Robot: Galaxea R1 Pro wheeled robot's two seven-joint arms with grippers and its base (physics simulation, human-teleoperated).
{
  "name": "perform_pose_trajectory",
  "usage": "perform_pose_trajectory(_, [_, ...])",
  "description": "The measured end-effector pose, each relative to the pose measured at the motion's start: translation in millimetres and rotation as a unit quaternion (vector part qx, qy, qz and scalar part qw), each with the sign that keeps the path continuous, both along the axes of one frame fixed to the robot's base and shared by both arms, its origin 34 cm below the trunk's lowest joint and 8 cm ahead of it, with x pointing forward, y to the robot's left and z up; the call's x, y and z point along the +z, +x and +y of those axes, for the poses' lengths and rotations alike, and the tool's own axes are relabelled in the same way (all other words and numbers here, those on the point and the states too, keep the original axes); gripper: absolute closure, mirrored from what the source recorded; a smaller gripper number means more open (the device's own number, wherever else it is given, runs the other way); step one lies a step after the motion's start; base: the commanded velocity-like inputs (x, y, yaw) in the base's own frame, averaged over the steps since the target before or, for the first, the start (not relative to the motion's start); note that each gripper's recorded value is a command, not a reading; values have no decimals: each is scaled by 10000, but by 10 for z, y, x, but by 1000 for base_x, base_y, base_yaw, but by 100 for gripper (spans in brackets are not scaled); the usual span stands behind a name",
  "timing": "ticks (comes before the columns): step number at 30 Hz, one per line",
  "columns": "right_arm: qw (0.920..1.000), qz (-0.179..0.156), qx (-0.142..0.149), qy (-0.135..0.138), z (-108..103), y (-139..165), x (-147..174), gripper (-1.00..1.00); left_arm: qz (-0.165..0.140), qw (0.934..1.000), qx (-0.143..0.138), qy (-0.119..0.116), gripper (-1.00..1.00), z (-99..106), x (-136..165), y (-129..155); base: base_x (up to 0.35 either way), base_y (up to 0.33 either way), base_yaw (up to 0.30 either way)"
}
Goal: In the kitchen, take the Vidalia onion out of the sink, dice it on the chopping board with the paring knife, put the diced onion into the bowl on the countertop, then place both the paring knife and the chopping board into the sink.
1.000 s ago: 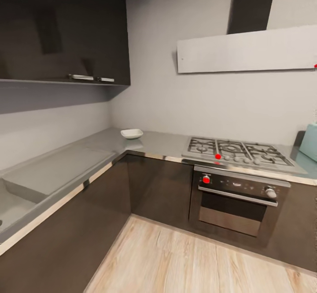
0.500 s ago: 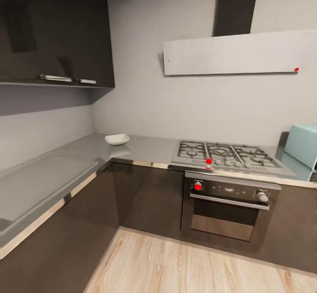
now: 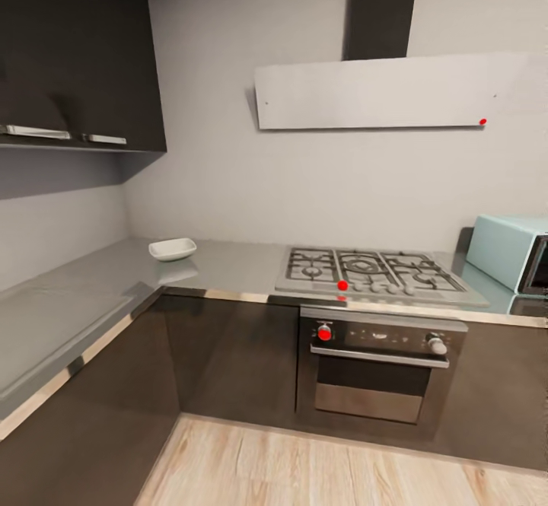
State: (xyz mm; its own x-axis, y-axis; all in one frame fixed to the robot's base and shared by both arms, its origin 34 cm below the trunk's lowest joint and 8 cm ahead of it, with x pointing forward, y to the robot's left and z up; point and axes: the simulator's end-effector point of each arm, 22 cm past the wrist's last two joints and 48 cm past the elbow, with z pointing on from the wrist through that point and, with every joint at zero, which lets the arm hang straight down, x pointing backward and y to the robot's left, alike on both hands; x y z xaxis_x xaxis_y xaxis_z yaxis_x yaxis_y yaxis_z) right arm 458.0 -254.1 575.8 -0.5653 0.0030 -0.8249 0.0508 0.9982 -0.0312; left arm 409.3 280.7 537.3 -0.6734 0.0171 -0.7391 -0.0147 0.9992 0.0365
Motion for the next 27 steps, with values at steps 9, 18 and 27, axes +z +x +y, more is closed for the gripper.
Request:
perform_pose_trajectory(9, [10000,30,2,0,1,-15,-19,-100,29,10000,-2,3,-100,4,-16,-16,170,20,-161])
perform_pose_trajectory(18, [10000,59,0,1,0,-29,-37,-100,57,10000,-6,1,-100,4,-31,-32,140,94,-125])
perform_pose_trajectory(27, [10000,63,-1,-2,-5,-29,-40,-100,56,10000,-6,3,-100,6,-31,-32,30,177,-8])
